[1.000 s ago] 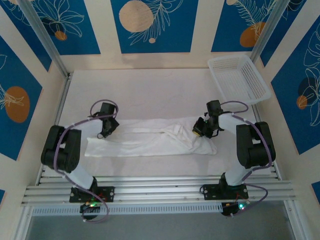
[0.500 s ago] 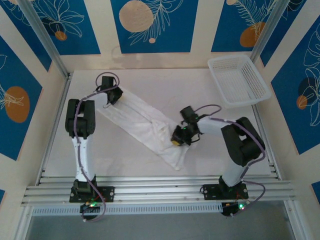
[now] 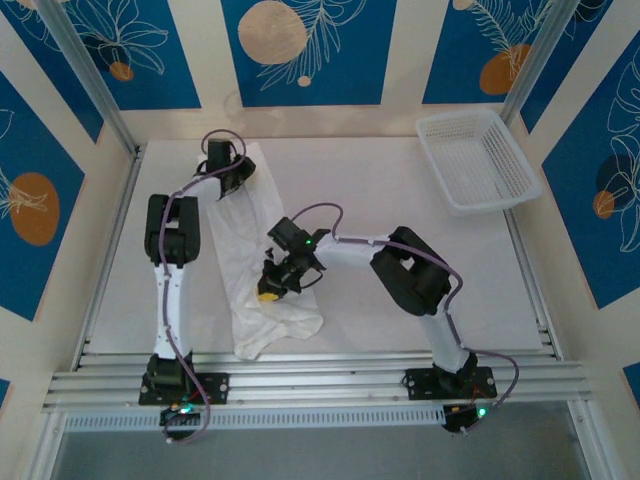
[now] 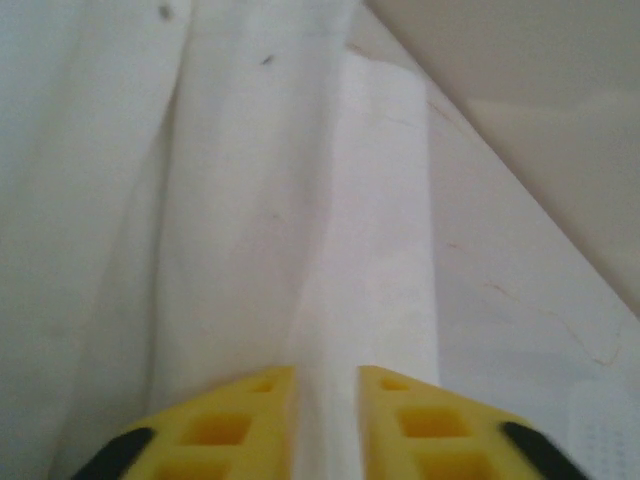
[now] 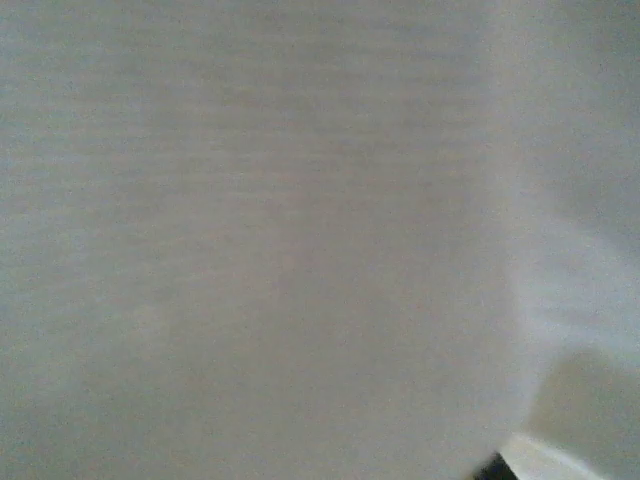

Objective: Fold the inside-out t-shirt

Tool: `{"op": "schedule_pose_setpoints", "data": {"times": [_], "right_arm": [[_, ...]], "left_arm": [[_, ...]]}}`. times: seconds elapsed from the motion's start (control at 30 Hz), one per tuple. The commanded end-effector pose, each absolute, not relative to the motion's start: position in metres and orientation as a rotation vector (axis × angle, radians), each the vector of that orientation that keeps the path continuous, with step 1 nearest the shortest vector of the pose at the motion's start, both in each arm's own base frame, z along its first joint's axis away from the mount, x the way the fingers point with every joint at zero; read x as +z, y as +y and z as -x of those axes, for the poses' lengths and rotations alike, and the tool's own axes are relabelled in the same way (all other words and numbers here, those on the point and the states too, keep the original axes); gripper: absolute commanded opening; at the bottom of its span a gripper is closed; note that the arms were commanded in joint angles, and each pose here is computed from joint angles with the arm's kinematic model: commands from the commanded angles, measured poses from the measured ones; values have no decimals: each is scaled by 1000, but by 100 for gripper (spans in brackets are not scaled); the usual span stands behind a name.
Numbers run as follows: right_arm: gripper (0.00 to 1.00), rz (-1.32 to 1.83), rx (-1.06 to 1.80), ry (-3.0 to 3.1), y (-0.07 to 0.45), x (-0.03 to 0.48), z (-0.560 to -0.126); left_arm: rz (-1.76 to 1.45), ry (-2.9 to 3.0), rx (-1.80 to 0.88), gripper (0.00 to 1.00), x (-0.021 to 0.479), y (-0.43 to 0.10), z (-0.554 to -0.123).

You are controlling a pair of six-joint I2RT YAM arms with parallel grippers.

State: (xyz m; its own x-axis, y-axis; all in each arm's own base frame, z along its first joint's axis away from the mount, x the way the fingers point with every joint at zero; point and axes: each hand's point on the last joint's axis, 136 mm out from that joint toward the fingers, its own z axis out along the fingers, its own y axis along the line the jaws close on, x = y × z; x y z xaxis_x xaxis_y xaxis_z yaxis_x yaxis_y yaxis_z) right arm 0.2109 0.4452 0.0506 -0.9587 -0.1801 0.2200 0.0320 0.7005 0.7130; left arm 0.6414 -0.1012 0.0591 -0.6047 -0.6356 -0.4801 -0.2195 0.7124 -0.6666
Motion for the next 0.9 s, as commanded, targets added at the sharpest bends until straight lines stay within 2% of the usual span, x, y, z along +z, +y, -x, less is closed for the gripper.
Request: {"op": "schedule_pose_setpoints", "data": {"times": [0.0, 0.1, 0.2, 0.3, 0.4, 0.57, 0.73, 0.87], "right_arm": [[0, -280, -1227, -2659, 444, 97, -203], [2, -263, -1212, -2891, 403, 118, -212], [19, -113, -1255, -3055, 350, 121, -224], [33, -194, -1371, -3095, 323, 129, -221], [39, -279, -1300, -3088, 307, 123, -211], [42, -200, -1192, -3018, 290, 89, -196], [46, -171, -1133, -2960, 289, 61, -191], [46, -191, -1122, -2912, 302, 50, -190]], "left_arm": [[501, 2024, -750, 35, 178, -94, -624], [464, 1967, -758, 43, 235, -90, -578], [436, 1954, -781, 48, 264, -92, -519], [411, 2009, -719, 49, 265, -90, -455], [374, 2102, -669, 49, 246, -101, -389], [398, 2266, -663, 51, 191, -110, -293], [447, 2393, -687, 54, 142, -108, -228], [471, 2494, -673, 56, 111, -103, -196]]}}
